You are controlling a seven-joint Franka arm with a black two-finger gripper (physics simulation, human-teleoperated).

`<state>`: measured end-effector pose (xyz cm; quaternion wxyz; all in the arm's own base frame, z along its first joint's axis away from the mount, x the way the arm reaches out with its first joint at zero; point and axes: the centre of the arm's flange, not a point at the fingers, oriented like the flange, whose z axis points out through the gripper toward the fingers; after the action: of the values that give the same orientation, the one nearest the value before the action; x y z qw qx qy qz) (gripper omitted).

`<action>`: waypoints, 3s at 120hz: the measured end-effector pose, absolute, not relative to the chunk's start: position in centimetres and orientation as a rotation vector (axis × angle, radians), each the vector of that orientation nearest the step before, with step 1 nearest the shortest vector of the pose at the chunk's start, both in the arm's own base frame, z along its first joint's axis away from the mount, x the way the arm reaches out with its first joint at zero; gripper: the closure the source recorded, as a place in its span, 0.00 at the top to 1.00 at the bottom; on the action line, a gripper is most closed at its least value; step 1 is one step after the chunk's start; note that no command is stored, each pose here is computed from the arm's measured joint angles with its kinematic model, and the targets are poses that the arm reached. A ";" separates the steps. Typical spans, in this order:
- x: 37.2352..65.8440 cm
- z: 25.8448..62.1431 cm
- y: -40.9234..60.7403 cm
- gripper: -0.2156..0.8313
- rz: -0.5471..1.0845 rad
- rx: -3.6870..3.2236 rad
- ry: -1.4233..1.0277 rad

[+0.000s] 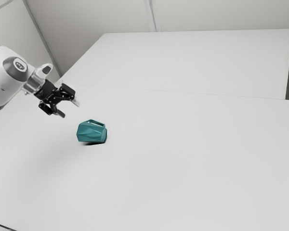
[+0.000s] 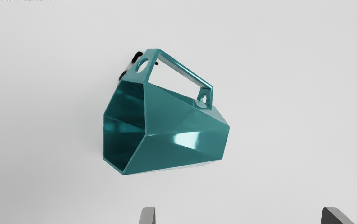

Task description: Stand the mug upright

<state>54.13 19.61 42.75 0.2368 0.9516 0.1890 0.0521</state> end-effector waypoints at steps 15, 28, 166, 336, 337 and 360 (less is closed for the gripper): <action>54.5 39.7 21.0 0.77 0.188 2.560 0.536; 54.6 36.6 22.3 0.77 0.201 2.533 0.545; 55.1 28.8 23.5 0.75 0.268 2.255 0.274; 58.1 36.4 18.3 0.06 0.318 2.311 0.060; 58.2 36.5 18.2 0.06 0.315 2.319 0.054; 60.3 38.5 16.3 0.06 0.235 2.526 -0.054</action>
<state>60.32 16.31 38.46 0.2976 0.9504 -0.0204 0.0884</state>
